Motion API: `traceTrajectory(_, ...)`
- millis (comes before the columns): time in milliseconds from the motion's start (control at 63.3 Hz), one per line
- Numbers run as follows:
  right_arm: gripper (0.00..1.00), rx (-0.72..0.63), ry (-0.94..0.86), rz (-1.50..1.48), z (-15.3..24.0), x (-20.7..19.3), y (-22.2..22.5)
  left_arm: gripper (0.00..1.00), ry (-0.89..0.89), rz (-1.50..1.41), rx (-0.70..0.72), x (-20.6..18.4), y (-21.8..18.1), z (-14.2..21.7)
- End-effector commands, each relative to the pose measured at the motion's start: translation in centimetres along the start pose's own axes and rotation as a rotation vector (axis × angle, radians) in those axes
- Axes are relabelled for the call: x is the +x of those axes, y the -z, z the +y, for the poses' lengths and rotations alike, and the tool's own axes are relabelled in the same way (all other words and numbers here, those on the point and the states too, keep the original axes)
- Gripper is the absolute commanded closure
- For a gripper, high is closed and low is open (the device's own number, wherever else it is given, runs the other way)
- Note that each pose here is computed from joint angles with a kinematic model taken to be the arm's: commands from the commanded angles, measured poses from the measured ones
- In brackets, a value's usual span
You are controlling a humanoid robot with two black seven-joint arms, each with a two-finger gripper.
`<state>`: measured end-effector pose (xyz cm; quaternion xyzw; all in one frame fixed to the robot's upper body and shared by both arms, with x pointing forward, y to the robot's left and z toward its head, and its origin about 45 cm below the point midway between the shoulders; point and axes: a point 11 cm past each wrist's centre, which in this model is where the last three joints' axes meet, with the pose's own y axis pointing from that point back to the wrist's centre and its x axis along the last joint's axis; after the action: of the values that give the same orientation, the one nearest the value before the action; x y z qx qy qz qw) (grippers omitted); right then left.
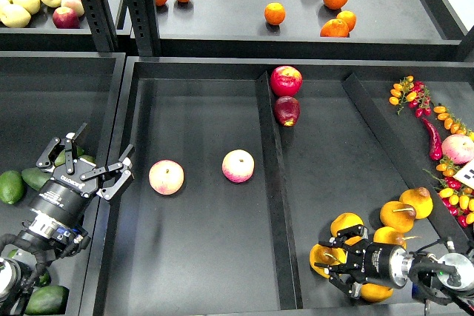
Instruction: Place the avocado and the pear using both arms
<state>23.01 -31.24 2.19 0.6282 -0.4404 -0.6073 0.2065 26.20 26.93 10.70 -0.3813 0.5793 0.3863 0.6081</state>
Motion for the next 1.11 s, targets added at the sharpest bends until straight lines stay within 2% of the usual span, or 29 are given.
traceTrajectory(0, 0.61, 0.001, -0.009, -0.002, 0.0, 0.3, 0.0, 0.01, -0.003, -0.004, 0.002, 0.1, 0.0, 0.0)
traceTrajectory(126, 0.56, 0.004, -0.018, -0.007, 0.1, 0.6, 0.1, 0.01, -0.010, -0.004, 0.002, 0.3, 0.0, 0.1)
traceTrajectory(205, 0.48, 0.005, -0.010, -0.007, 0.0, 0.3, 0.1, 0.01, -0.012, -0.003, 0.003, 0.3, 0.1, 0.1)
traceTrajectory(268, 0.31, 0.006, -0.016, -0.014, 0.0, 0.3, 0.1, 0.01, -0.013, -0.003, 0.009, 0.3, 0.2, 0.1)
traceTrajectory(284, 0.18, 0.006, -0.019, -0.015, 0.0, 0.3, 0.1, 0.01, -0.015, -0.002, 0.010, 0.4, 0.3, 0.1)
traceTrajectory(316, 0.09, 0.004, -0.021, -0.016, 0.0, 0.3, 0.1, 0.01, -0.015, -0.002, 0.011, 0.4, 0.3, 0.1)
traceTrajectory(332, 0.00, 0.004, -0.021, -0.018, 0.0, 0.3, 0.1, 0.01, -0.015, -0.003, 0.012, 0.4, 0.3, 0.1)
traceTrajectory(537, 0.00, 0.046, 0.004, -0.034, 0.6, -0.3, 1.4, 0.01, -0.019, -0.001, 0.014, 0.5, 0.4, 0.1)
traceTrajectory(695, 0.00, 0.182, 0.102, -0.059, 2.1, -3.0, 5.5, 0.01, -0.019, -0.001, 0.016, 0.5, 0.5, 0.1)
traceTrajectory(979, 0.00, 0.321, 0.193, -0.101, 4.4, -5.9, 9.7, 0.01, -0.021, -0.001, 0.019, 0.6, 0.6, 0.1)
traceTrajectory(1089, 0.00, 0.384, 0.266, -0.160, 5.3, -8.3, 11.8, 0.01, -0.022, -0.001, 0.021, 0.6, 0.6, 0.1)
